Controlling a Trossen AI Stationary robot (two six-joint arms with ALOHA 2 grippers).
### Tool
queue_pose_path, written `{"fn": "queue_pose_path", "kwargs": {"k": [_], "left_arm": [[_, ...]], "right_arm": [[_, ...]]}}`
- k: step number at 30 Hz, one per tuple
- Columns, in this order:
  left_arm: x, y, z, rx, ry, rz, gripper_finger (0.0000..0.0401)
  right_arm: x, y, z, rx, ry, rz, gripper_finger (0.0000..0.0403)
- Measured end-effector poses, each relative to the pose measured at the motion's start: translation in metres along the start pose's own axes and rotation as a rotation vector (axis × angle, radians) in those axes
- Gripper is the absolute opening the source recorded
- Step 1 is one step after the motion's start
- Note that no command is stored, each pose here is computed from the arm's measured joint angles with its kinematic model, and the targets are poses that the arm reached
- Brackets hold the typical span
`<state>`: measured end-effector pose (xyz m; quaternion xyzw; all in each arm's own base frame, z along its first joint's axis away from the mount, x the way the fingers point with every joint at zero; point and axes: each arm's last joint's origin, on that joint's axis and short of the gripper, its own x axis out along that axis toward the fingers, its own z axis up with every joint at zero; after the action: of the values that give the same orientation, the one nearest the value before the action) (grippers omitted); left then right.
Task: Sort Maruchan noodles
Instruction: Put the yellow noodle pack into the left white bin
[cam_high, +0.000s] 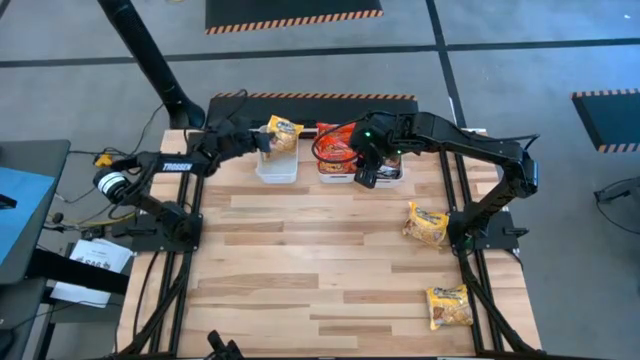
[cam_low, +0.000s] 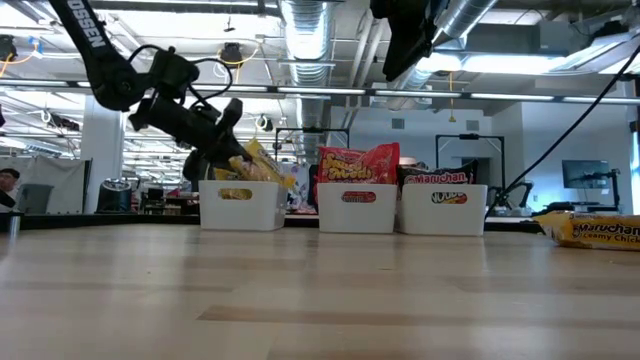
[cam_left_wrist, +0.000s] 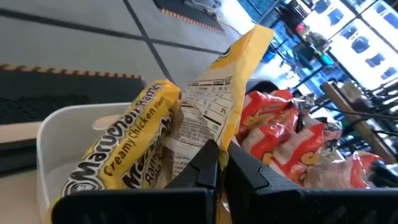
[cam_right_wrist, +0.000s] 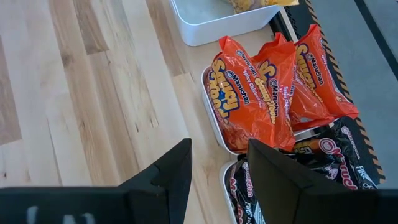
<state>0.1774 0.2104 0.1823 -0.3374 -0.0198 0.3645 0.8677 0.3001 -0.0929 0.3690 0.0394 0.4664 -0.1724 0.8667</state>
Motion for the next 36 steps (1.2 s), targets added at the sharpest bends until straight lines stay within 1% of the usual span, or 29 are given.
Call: {"fn": "queue_pose_path", "kwargs": {"k": [3, 5, 9, 13, 17, 22, 27, 29, 32, 34, 36], "left_arm": [[-0.001, 0.003, 0.002, -0.026, 0.020, -0.026, 0.0006], [-0.001, 0.005, 0.003, -0.042, 0.037, -0.050, 0.0019], [-0.002, 0.007, 0.005, -0.073, 0.053, -0.071, 0.0059], [-0.003, 0.009, 0.007, -0.111, 0.048, -0.063, 0.0102], [-0.005, 0.017, 0.012, -0.191, 0.064, -0.082, 0.0131], [-0.009, 0.026, 0.019, -0.229, 0.100, -0.135, 0.0139], [-0.013, 0.029, 0.032, -0.253, 0.025, -0.182, 0.0138], [-0.014, 0.026, 0.037, -0.251, -0.012, -0.231, 0.0138], [-0.018, 0.017, 0.046, -0.231, -0.049, -0.358, 0.0137], [-0.020, 0.008, 0.048, -0.221, -0.039, -0.445, 0.0137], [-0.020, -0.001, 0.047, -0.213, 0.010, -0.504, 0.0137]], "right_arm": [[0.000, 0.000, 0.000, 0.000, 0.000, 0.000, 0.0178], [0.000, 0.000, 0.000, 0.000, 0.000, 0.000, 0.0178], [0.000, 0.000, 0.000, 0.000, 0.000, 0.000, 0.0178], [0.000, 0.000, 0.000, 0.000, 0.000, 0.000, 0.0178], [0.000, 0.001, 0.000, -0.002, 0.000, 0.002, 0.0178], [0.000, 0.001, 0.000, -0.001, 0.000, 0.002, 0.0178], [0.000, 0.001, 0.000, 0.007, 0.001, 0.002, 0.0178], [0.000, 0.001, 0.000, 0.007, 0.001, 0.002, 0.0178], [0.000, 0.001, 0.000, 0.009, 0.001, 0.002, 0.0178], [0.000, 0.001, 0.000, 0.008, 0.001, 0.002, 0.0178], [0.000, 0.001, 0.000, 0.008, 0.001, 0.002, 0.0178]]}}
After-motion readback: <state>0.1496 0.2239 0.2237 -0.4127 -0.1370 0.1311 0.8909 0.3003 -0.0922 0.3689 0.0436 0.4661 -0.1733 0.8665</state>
